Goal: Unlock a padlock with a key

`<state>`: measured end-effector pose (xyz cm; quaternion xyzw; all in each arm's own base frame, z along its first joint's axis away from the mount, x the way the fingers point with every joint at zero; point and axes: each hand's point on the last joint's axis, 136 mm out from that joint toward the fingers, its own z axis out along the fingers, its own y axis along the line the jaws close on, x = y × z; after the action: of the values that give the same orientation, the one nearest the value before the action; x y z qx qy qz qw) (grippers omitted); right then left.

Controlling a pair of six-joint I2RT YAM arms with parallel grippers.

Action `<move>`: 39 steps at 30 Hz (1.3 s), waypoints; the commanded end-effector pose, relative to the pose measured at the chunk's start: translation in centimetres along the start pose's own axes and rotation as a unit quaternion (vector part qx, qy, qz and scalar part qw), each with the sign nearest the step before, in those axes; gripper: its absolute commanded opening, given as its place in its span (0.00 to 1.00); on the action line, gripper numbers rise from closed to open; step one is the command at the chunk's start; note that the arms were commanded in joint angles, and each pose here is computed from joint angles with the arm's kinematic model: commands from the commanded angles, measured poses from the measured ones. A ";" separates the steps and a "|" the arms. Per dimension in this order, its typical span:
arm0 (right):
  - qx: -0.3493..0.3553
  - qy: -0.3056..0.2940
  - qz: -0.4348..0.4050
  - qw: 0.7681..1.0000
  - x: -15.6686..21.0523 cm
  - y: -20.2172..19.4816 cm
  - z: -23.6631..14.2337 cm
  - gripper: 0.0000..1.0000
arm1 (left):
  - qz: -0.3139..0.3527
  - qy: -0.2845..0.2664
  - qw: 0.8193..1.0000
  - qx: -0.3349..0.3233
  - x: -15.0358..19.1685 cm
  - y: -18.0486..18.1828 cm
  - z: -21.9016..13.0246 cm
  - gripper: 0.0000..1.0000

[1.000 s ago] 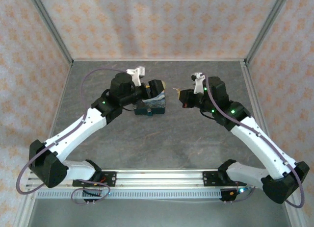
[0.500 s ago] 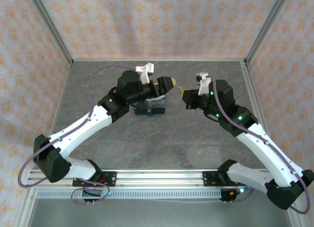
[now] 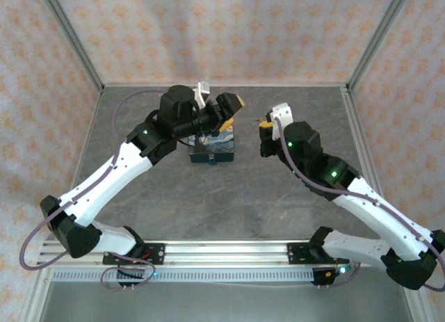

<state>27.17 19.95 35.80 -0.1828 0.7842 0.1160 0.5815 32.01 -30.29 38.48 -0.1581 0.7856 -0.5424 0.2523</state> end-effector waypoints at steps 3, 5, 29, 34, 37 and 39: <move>0.053 -0.055 -0.076 0.994 -2.8 -0.4 -0.5 0.00 | -0.077 0.048 0.995 -0.049 1.8 1.0 0.5 0.75; 0.057 -0.058 -0.093 0.992 -3.0 0.0 -0.5 0.00 | -0.081 0.051 0.994 -0.045 1.8 0.5 0.5 0.75; 0.091 -0.060 -0.207 0.972 -2.0 3.2 0.9 0.00 | -0.121 0.067 0.990 -0.019 1.7 -0.6 1.9 0.44; 0.099 -0.059 -0.223 0.968 -1.6 3.0 0.9 0.00 | -0.131 0.055 0.990 -0.022 1.3 0.1 1.5 0.45; 0.104 -0.061 -0.229 0.966 -1.5 3.0 0.9 0.00 | -0.132 0.049 0.990 -0.023 1.0 0.3 1.3 0.46; 0.102 -0.064 -0.233 0.965 -1.5 3.1 0.8 0.00 | -0.132 0.048 0.990 -0.025 0.9 0.4 1.3 0.44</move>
<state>27.10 23.75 36.18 -0.2996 0.6982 -0.0792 0.6453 31.93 -32.22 36.22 -0.2417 0.7947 -0.5430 0.1233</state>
